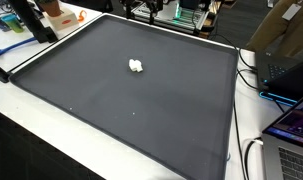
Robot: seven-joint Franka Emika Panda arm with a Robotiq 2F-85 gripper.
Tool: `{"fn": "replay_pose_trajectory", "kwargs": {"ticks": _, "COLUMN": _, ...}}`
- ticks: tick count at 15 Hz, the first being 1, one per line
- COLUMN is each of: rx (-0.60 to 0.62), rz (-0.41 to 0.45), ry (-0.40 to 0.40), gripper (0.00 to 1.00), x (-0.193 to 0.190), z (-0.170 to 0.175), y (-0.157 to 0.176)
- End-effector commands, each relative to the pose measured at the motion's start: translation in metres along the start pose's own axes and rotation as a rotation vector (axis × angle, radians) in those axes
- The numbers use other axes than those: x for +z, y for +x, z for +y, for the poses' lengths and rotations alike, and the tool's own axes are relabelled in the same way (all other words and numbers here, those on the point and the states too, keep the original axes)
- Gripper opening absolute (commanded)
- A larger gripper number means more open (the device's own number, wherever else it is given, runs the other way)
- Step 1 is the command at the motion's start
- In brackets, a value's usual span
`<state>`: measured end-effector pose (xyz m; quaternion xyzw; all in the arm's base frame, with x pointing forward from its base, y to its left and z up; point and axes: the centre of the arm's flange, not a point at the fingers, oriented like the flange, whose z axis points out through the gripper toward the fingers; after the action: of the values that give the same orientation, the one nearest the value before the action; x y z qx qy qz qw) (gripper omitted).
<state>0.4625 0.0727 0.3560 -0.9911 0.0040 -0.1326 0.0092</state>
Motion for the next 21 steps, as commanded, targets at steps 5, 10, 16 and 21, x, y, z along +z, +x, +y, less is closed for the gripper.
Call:
{"fn": "replay_pose_trajectory", "kwargs": {"ticks": 5, "rx": 0.017, "rz": -0.190, "ry": 0.056, "gripper": 1.00, "x": -0.050, "z": -0.012, "y": 0.000}}
{"fn": "replay_pose_trajectory", "kwargs": {"ticks": 10, "rx": 0.015, "rz": -0.194, "ry": 0.058, "gripper": 1.00, "x": -0.056, "z": -0.013, "y": 0.002}}
{"fn": "replay_pose_trajectory", "kwargs": {"ticks": 16, "rx": 0.031, "rz": -0.260, "ry": 0.159, "gripper": 1.00, "x": -0.086, "z": 0.001, "y": -0.002}}
{"fn": "replay_pose_trajectory", "kwargs": {"ticks": 21, "rx": 0.060, "rz": -0.332, "ry": 0.196, "gripper": 1.00, "x": -0.118, "z": -0.006, "y": 0.019}}
